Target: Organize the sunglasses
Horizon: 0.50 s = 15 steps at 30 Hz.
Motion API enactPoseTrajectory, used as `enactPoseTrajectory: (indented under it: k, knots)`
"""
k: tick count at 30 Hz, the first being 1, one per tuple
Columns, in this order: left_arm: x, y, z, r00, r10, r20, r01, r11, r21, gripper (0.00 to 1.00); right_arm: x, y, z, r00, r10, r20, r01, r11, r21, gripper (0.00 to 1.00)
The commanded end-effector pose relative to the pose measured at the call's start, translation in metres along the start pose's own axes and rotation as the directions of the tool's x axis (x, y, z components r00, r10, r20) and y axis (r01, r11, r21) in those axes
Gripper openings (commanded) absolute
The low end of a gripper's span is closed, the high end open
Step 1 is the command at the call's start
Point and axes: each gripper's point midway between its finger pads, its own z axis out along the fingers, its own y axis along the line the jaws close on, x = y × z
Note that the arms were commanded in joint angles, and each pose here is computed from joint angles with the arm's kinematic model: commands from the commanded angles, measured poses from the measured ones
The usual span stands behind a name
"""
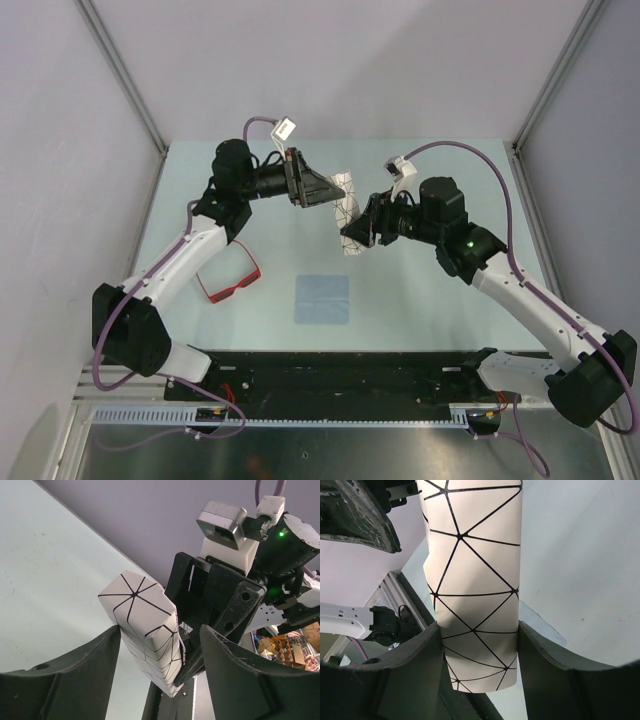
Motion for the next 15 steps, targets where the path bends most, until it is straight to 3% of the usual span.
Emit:
enactPoseTrajectory:
  k: [1, 15]
  knots:
    - [-0.007, -0.035, -0.008, 0.997, 0.076, 0.006, -0.076, 0.992, 0.105, 0.68, -0.036, 0.025, -0.011, 0.994, -0.047, 0.102, 0.054, 0.996, -0.071, 0.45]
    - [-0.004, -0.033, -0.009, 0.995, 0.099, -0.006, -0.098, 0.988, 0.121, 0.42, -0.044, 0.04, -0.023, 0.991, -0.045, 0.126, 0.063, 0.988, -0.141, 0.4]
